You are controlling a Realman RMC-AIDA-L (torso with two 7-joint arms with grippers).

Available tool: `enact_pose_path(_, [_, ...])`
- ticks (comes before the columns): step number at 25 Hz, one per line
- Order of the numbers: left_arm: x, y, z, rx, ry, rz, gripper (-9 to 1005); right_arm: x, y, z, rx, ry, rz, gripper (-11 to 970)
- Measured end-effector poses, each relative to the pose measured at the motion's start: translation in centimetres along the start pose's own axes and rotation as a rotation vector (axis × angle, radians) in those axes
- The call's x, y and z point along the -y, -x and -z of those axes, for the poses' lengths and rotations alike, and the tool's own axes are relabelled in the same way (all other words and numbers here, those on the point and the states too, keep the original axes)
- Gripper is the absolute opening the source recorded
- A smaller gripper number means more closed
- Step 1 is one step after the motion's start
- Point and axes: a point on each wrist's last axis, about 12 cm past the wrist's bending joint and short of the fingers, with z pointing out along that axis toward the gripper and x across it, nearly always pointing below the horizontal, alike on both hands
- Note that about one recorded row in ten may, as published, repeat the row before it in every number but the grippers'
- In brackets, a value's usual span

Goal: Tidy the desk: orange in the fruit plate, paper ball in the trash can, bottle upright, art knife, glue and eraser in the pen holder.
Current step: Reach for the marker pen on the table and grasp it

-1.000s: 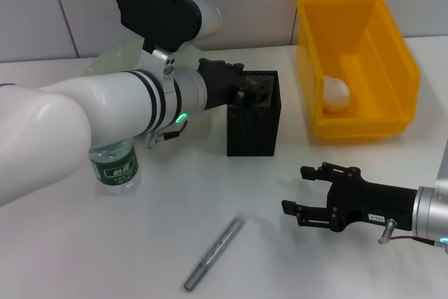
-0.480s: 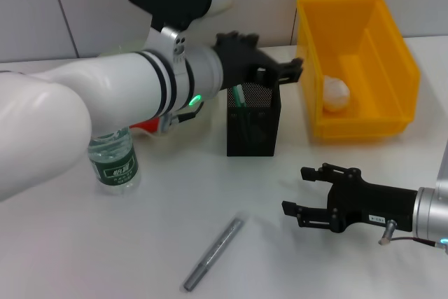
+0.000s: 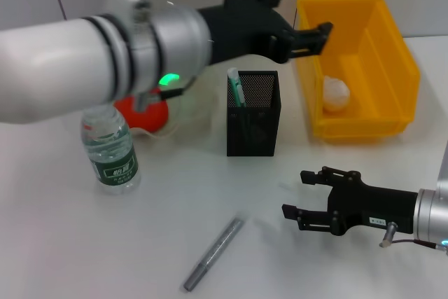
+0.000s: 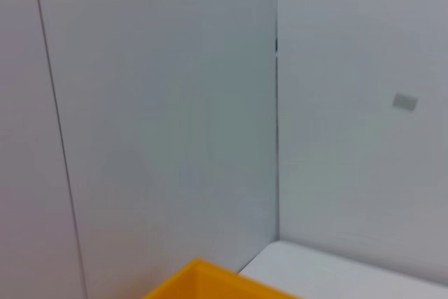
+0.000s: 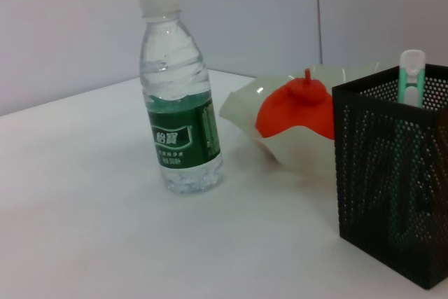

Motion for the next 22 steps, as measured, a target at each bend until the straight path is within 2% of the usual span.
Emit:
enact_pose_path(3, [-0.7, 0.1, 1.2, 0.029, -0.028, 0.010, 844, 0.0, 0.0, 0.0, 0.002, -0.002, -0.002, 815])
enact_pose_path(5, [-2.1, -0.1, 3.2, 0.079, -0.070, 0.031, 844, 0.0, -0.1, 0.1, 0.004, -0.005, -0.006, 815])
enact_pose_path(7, [-2.6, -0.4, 3.7, 0.086, -0.073, 0.030, 843, 0.0, -0.1, 0.1, 0.004, -0.005, -0.006, 815])
enact_pose_path(9, [-3.9, -1.3, 5.2, 0.110, -0.074, 0.042, 843, 0.0, 0.0, 0.1, 0.001, -0.001, -0.012, 815])
enact_pose_path(10, [-4.9, -2.5, 6.5, 0.126, -0.070, 0.062, 843, 0.1, 0.1, 0.2, -0.001, -0.001, -0.021, 815])
enact_pose_path(12, [-5.2, -3.0, 7.0, 0.134, -0.068, 0.070, 843, 0.1, 0.2, 0.3, 0.001, -0.001, -0.025, 815])
enact_pose_path(14, [-6.1, -4.4, 8.3, 0.174, -0.075, 0.100, 844, 0.2, 0.4, 0.5, 0.010, -0.003, -0.025, 815])
enact_pose_path(15, [-6.7, -6.0, 9.7, 0.214, -0.081, 0.133, 844, 0.3, 0.6, 0.7, 0.018, -0.010, -0.020, 815])
enact_pose_path(17, [-6.8, -6.6, 10.2, 0.225, -0.084, 0.142, 844, 0.3, 0.6, 0.7, 0.019, -0.012, -0.017, 815])
enact_pose_path(22, [-7.4, -10.1, 12.1, 0.207, -0.051, 0.165, 843, 0.7, 1.5, 0.6, 0.035, -0.007, -0.033, 814])
